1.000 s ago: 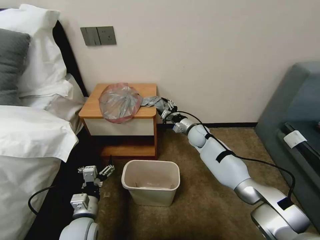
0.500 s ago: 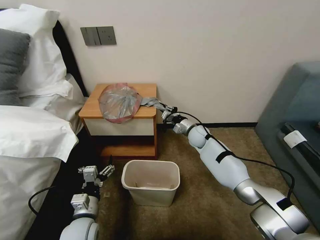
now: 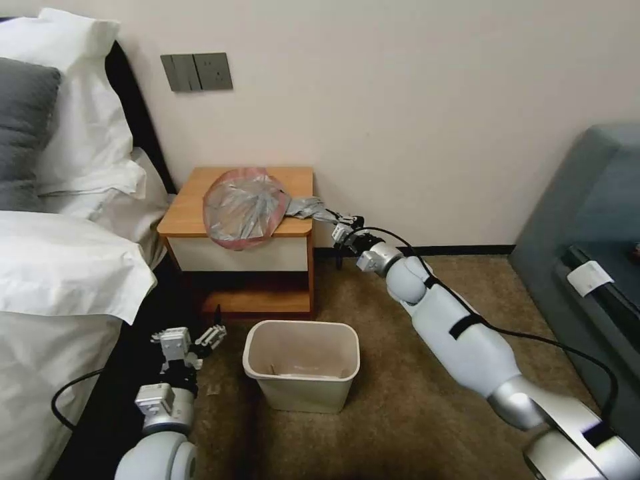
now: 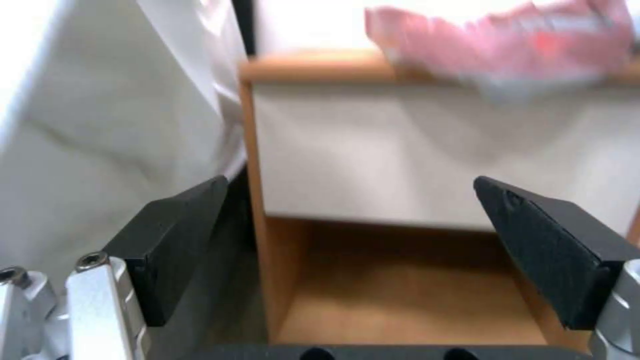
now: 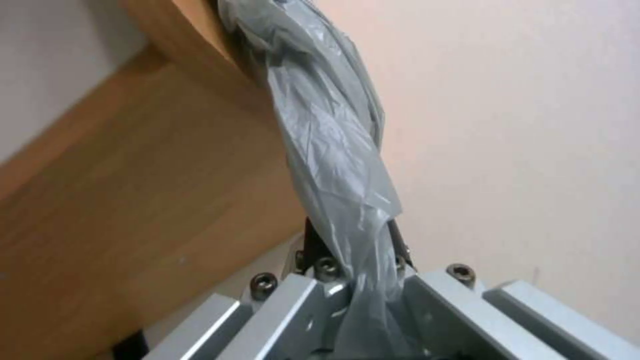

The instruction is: Pick up the garbage bag from the table and place it over the trash can.

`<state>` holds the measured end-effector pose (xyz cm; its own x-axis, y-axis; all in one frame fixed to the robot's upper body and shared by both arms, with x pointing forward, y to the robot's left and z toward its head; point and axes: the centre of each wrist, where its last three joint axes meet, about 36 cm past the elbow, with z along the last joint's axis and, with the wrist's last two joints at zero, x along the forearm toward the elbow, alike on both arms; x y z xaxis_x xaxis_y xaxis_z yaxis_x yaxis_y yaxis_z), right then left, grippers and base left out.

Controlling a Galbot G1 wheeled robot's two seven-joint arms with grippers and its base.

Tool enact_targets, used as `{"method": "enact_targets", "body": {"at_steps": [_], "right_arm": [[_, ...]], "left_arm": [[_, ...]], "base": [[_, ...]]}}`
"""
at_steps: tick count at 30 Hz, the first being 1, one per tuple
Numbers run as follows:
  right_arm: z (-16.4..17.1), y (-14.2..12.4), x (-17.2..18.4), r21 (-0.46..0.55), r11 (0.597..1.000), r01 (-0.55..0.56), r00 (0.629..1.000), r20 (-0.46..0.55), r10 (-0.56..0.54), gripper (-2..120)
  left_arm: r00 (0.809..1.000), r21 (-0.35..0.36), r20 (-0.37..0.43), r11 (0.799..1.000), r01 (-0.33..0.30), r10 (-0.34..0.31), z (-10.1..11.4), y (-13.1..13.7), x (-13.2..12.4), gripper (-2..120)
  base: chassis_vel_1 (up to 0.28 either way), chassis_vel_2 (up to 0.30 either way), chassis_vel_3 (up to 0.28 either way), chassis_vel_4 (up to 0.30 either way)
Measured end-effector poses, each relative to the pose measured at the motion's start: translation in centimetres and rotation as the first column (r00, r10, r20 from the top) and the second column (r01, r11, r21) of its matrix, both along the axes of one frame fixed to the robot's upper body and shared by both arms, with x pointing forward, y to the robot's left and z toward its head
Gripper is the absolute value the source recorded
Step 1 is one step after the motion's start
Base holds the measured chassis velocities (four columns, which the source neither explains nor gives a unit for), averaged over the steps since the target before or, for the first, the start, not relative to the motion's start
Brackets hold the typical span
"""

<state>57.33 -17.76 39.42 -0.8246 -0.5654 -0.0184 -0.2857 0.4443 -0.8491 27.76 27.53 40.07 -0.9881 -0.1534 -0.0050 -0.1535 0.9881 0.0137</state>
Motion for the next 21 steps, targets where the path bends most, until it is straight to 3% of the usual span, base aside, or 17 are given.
{"method": "enact_targets", "body": {"at_steps": [2, 5, 21], "right_arm": [[-0.1, -0.1, -0.4, 0.002, 1.0, 0.003, 1.0, -0.003, -0.003, 0], [-0.2, -0.3, -3.0, 0.024, 1.0, 0.008, 1.0, -0.015, -0.008, 0], [-2.3, 0.6, -10.5, 0.075, 0.996, -0.05, 0.996, -0.067, 0.055, 0]], "left_arm": [[1.0, -0.002, 0.008, 1.0, -0.001, 0.001, 0.4, 0.1, 0.0, 93], [0.998, -0.02, 0.06, 1.0, 0.003, -0.002, 2.9, 0.2, 0.1, 93], [0.992, -0.029, 0.123, 1.0, 0.011, -0.008, 5.7, -0.3, 0.0, 93]], "base": [[0.0, 0.0, 0.0, 0.0], [0.0, 0.0, 0.0, 0.0], [0.0, 0.0, 0.0, 0.0]]}}
